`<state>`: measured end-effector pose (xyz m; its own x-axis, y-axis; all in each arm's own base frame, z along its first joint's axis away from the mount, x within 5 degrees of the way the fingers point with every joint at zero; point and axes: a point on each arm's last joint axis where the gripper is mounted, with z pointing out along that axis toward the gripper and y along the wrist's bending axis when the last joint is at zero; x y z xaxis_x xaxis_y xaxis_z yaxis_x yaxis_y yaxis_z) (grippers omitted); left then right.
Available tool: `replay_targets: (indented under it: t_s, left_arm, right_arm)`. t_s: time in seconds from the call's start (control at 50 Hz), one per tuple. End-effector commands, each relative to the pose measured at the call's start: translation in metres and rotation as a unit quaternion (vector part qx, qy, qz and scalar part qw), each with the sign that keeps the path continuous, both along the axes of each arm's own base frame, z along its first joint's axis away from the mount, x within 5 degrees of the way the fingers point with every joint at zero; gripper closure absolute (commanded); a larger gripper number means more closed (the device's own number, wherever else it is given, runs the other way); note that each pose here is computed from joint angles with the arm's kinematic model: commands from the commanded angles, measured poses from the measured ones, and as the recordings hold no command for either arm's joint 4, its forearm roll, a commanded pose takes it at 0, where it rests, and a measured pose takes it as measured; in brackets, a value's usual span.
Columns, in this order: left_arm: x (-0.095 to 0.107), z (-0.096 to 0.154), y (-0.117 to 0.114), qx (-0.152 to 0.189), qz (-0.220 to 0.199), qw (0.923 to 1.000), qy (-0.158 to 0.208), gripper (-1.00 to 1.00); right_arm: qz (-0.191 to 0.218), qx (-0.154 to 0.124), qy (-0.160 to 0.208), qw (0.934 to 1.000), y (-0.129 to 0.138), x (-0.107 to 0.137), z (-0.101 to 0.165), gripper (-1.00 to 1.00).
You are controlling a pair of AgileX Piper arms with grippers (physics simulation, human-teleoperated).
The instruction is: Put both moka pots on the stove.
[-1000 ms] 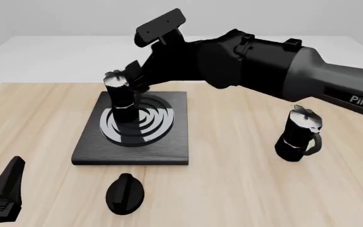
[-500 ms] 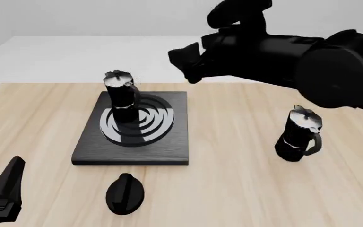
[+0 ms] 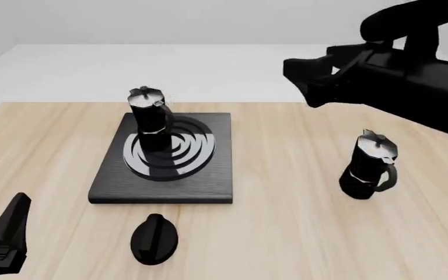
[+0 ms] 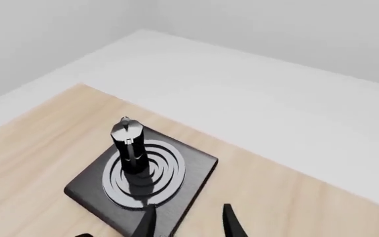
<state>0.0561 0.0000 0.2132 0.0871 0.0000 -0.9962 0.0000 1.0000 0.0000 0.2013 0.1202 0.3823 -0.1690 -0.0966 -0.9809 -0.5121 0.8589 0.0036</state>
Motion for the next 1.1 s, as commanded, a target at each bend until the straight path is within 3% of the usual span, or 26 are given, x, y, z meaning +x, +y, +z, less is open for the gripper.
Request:
replay_targets:
  t_s: [0.02,0.5,1.1]
  left_arm:
    - [0.0,0.0,0.0,0.0,0.0,1.0,0.0,-1.0]
    - [0.0,0.0,0.0,0.0,0.0,1.0,0.0,-1.0]
    - [0.0,0.0,0.0,0.0,0.0,1.0,0.0,-1.0]
  right_arm:
    - [-0.045,0.008,-0.003,0.999,-0.031,-0.016,0.0,-1.0]
    - [-0.119,-0.004,0.011,0.9928,-0.073,-0.048,0.001,-1.0]
    - [-0.214,-0.02,0.044,0.9757,-0.106,-0.063,-0.01,-1.0]
